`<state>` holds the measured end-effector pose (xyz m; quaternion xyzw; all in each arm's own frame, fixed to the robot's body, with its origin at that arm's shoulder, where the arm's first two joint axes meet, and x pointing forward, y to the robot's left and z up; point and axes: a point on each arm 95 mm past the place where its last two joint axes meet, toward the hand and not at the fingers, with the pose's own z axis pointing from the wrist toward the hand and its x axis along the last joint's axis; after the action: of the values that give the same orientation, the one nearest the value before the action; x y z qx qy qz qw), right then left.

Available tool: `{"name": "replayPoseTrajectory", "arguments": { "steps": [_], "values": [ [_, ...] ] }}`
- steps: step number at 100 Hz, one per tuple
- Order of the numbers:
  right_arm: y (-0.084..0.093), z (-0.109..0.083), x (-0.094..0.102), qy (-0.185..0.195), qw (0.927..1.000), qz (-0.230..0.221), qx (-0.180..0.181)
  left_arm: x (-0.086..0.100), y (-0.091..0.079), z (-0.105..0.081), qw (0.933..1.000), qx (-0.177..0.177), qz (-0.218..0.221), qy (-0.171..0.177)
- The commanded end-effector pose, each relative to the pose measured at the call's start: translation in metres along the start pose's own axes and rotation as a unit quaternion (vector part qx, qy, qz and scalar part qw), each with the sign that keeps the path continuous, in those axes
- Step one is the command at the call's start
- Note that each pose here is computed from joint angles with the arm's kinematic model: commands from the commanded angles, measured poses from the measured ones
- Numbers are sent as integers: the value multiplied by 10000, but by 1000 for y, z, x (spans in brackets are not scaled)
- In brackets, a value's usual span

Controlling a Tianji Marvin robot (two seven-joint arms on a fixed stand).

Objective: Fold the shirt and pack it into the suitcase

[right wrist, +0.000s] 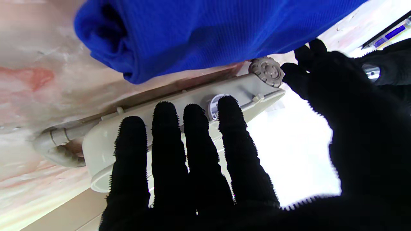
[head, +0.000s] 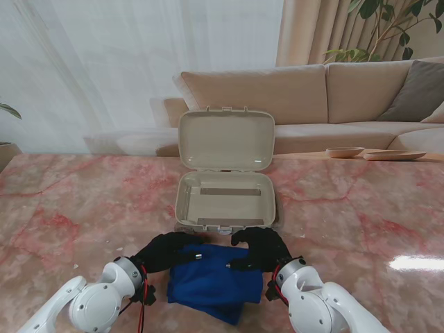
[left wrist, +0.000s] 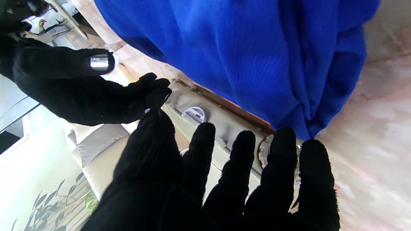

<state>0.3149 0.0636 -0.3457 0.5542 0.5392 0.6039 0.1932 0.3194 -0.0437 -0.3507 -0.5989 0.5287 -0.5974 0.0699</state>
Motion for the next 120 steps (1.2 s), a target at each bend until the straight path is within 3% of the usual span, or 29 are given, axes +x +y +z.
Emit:
{"name": "replayPoseTrajectory", "arguments": {
  "steps": [1, 47, 120],
  "values": [
    [-12, -2, -4, -59, 9998, -21, 202, -5, 8, -1, 9999, -99, 19, -94],
    [-31, 9, -5, -158, 9979, -278, 572, -7, 23, 6, 9968, -151, 751, -240],
    [-35, 12, -6, -117, 9911, -701, 1127, -7, 20, -4, 9931, -660, 957, -158]
  ]
}}
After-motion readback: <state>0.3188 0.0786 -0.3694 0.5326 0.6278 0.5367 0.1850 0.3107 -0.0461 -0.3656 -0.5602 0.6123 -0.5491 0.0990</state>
